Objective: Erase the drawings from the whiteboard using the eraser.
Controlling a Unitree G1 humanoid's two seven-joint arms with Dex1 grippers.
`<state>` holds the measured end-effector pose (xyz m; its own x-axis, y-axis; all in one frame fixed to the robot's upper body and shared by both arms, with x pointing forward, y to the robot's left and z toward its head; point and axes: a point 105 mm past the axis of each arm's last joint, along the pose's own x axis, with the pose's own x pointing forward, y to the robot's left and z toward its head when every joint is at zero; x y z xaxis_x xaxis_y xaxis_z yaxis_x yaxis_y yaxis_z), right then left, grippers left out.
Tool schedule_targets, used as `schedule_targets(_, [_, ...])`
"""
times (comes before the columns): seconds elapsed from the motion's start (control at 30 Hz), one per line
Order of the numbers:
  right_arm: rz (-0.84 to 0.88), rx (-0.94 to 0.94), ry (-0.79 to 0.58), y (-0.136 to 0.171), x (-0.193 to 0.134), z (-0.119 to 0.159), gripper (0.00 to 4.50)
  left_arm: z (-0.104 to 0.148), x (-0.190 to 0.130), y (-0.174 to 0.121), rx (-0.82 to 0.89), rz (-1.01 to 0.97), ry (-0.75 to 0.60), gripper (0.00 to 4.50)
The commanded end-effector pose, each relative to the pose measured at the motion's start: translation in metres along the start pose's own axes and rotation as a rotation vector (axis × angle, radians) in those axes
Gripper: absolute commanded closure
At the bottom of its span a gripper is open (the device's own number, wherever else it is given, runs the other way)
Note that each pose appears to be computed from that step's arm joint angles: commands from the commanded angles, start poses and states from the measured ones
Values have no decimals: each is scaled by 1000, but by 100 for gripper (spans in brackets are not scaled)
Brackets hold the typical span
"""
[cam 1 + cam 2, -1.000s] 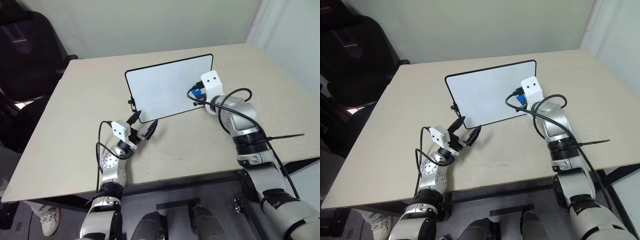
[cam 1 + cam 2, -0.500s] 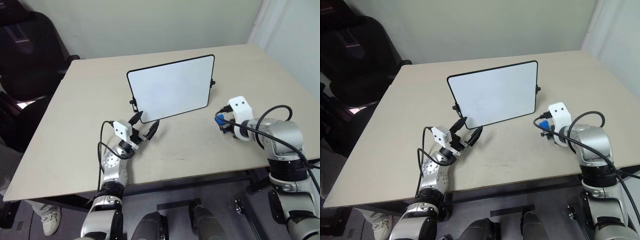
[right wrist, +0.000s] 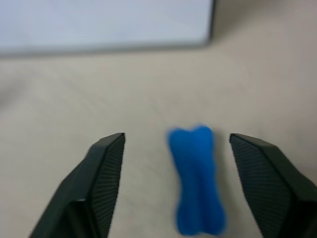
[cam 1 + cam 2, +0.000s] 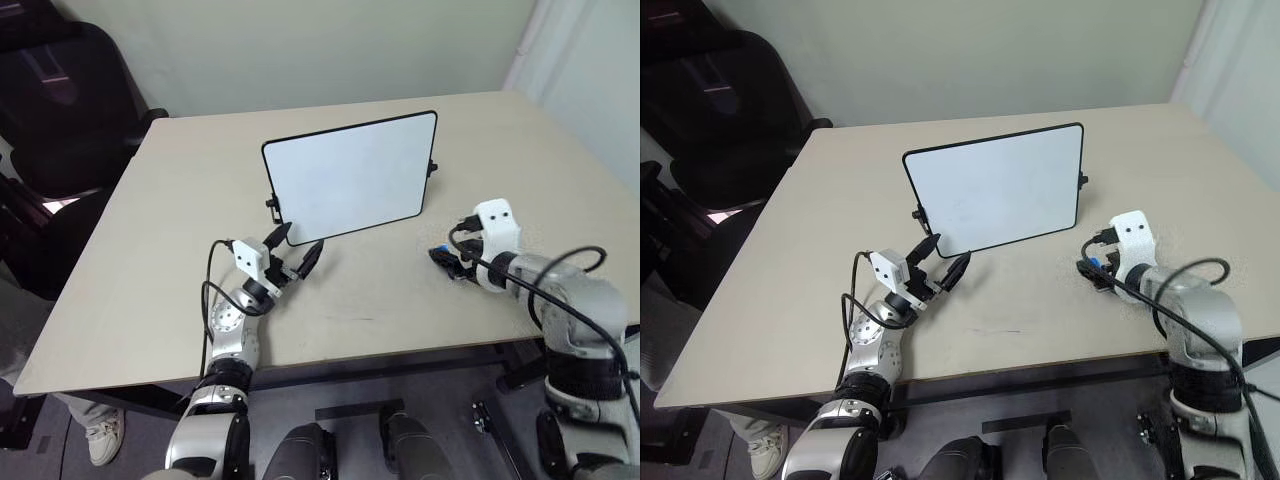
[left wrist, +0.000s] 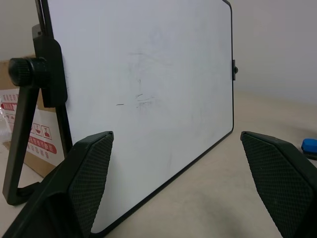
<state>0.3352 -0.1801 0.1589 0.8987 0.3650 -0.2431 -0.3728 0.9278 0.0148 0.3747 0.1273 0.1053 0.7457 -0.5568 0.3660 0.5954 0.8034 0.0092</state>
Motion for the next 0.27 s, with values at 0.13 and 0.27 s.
schedule_targets(0.13, [189,99,-333,32,-24,40,99,-13,-3,-10,-39,-11,18,0])
schedule_targets(0.27, [195,102,-384,33,-27,47,99,-11,-2,-7,-31,-11,18,0])
